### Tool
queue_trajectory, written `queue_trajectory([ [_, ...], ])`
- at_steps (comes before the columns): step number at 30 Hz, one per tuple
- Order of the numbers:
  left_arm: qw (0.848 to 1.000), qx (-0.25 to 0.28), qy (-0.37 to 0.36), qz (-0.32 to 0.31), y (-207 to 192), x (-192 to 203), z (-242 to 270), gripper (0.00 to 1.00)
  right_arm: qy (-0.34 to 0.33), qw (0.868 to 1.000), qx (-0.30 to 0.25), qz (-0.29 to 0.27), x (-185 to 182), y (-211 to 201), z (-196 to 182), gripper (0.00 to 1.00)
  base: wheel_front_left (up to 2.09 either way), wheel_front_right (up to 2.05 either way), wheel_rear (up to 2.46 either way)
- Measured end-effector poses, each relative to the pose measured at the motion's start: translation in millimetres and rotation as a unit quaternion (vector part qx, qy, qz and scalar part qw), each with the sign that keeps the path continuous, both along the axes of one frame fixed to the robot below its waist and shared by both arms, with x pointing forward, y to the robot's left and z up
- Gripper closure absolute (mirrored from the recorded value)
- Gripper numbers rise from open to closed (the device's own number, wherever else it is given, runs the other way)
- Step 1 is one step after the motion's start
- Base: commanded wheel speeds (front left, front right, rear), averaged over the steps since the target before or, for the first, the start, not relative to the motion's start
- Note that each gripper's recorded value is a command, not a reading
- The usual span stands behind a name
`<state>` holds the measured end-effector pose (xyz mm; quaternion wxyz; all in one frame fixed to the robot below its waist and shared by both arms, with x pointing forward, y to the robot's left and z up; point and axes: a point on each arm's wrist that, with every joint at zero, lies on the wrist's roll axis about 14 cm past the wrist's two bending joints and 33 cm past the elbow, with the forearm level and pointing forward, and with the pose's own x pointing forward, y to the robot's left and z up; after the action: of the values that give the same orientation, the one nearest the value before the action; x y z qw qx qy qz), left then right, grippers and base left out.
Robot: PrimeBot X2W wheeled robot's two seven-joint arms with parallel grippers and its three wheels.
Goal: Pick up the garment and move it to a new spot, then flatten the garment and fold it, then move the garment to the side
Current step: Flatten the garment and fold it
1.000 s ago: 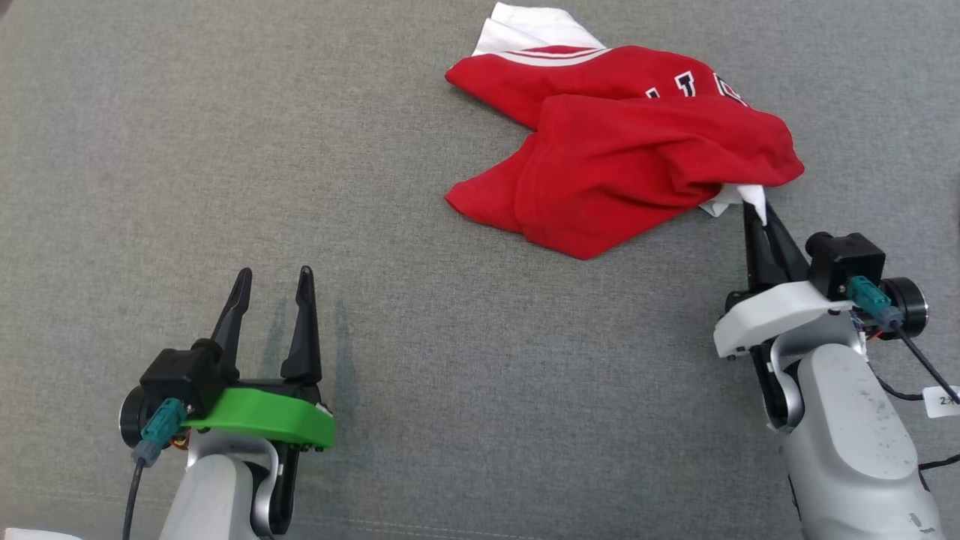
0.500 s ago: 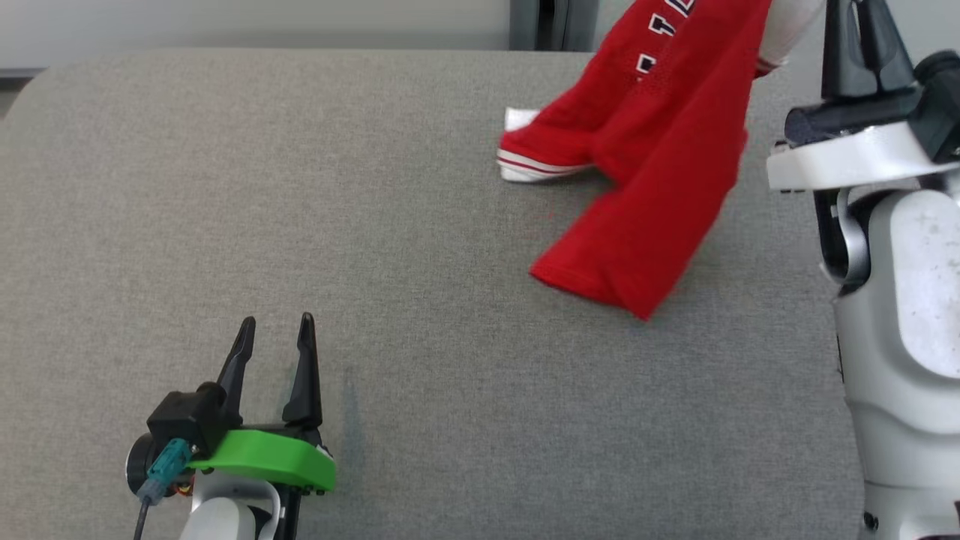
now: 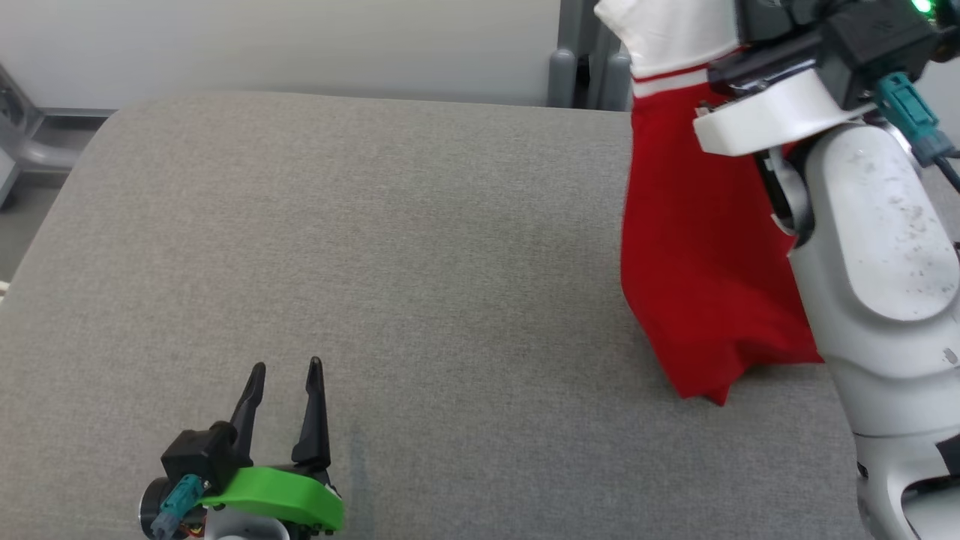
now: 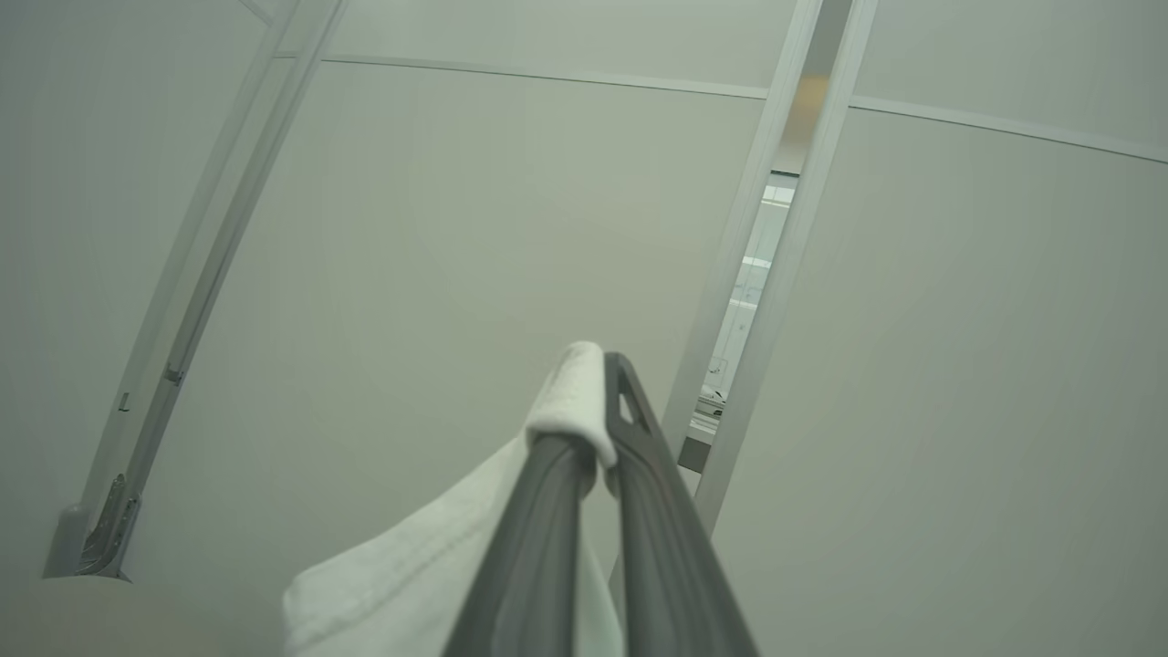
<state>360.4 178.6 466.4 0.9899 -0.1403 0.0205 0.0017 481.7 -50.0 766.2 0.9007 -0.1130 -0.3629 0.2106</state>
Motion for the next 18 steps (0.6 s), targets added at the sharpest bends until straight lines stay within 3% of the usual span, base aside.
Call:
queue_trajectory([
  [4,1.000,-0.014,0.000,0.018,7,-8,1,0.00,-0.015,0.998,-0.035,0.056,-3,56,14,1.00,0.00,0.00,0.00],
  [6,1.000,-0.017,-0.002,0.022,9,-12,2,0.00,-0.047,0.995,-0.045,0.074,-8,77,39,1.00,0.00,0.00,0.00],
  [9,0.999,-0.018,-0.001,0.030,11,-17,2,0.00,-0.095,0.991,-0.049,0.078,-13,89,76,1.00,0.00,0.00,0.00],
  [12,0.999,-0.017,0.001,0.041,18,-23,1,0.00,-0.110,0.991,-0.044,0.069,-9,85,90,1.00,0.00,0.00,0.00],
  [15,0.998,-0.015,0.002,0.056,26,-28,1,0.00,-0.095,0.993,-0.045,0.051,1,71,78,1.00,0.00,0.00,0.00],
  [18,0.998,-0.012,0.006,0.059,27,-31,-2,0.00,-0.027,0.997,-0.067,0.019,21,45,22,1.00,0.00,0.00,0.00],
])
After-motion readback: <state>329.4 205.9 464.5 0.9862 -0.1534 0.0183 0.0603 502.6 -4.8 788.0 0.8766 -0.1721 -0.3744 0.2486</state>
